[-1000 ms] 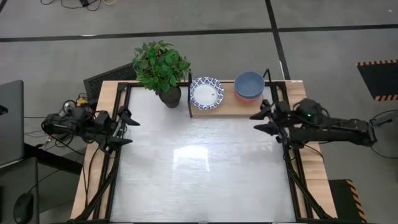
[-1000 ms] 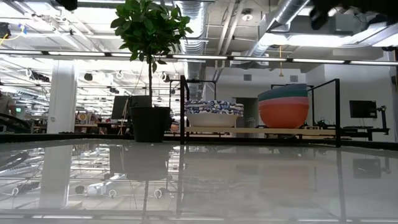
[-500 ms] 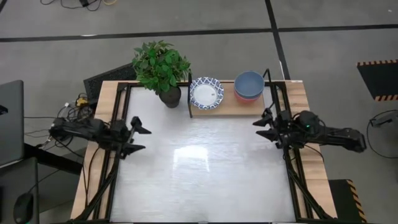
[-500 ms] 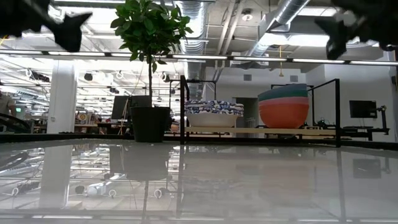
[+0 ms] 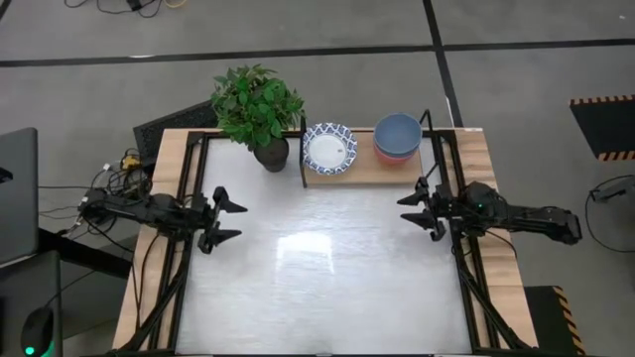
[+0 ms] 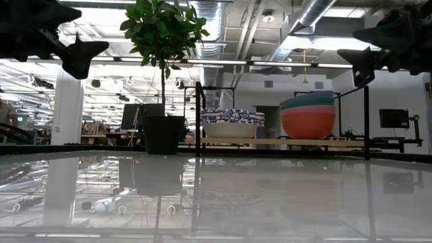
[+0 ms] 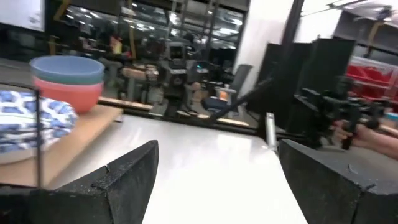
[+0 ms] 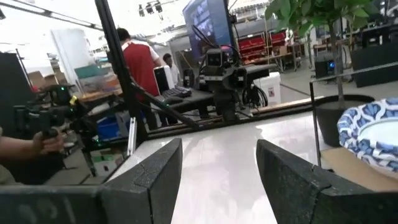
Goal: Place and stack bowls onto a shelf
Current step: Return to Home Position
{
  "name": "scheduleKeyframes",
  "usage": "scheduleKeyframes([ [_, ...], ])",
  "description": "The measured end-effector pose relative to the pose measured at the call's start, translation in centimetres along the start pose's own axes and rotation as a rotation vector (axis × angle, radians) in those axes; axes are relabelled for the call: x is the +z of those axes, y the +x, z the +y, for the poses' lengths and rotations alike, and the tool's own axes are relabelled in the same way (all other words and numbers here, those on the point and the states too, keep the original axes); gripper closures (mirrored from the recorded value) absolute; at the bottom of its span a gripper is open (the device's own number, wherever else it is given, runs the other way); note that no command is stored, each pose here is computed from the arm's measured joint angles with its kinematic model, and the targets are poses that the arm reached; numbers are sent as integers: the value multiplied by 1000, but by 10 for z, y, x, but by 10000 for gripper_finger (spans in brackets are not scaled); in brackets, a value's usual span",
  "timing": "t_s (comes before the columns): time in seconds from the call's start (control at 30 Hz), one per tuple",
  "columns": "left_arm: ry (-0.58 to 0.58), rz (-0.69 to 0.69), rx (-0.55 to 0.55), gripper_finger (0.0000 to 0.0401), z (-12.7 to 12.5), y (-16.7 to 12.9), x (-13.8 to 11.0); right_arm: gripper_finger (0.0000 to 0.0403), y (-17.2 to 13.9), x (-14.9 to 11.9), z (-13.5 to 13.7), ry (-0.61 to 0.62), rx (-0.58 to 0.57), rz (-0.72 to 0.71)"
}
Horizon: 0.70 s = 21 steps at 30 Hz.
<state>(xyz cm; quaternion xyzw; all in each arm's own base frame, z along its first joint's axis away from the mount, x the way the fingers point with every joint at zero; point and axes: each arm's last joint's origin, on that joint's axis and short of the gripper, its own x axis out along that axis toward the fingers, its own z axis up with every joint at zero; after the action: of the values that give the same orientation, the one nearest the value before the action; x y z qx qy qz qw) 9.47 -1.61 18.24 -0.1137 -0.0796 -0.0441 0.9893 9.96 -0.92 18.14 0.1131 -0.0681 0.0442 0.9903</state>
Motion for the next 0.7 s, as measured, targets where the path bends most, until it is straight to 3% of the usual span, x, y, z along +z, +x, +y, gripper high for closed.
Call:
scheduleKeyframes([
  [0.13, 23, 19, 64, 83, 2, 0, -3, 172, 0, -6, -2, 15, -15, 63],
  [0.27, -66, 72, 116, 83, 5, -1, -9, 172, -1, -14, -3, 32, -35, 140],
  [0.4, -145, 87, 108, 83, 4, 0, -10, 172, -1, -15, -4, 34, -38, 154],
  [0.7, -118, 89, 107, 83, 5, 0, -11, 172, -1, -16, -4, 36, -38, 158],
])
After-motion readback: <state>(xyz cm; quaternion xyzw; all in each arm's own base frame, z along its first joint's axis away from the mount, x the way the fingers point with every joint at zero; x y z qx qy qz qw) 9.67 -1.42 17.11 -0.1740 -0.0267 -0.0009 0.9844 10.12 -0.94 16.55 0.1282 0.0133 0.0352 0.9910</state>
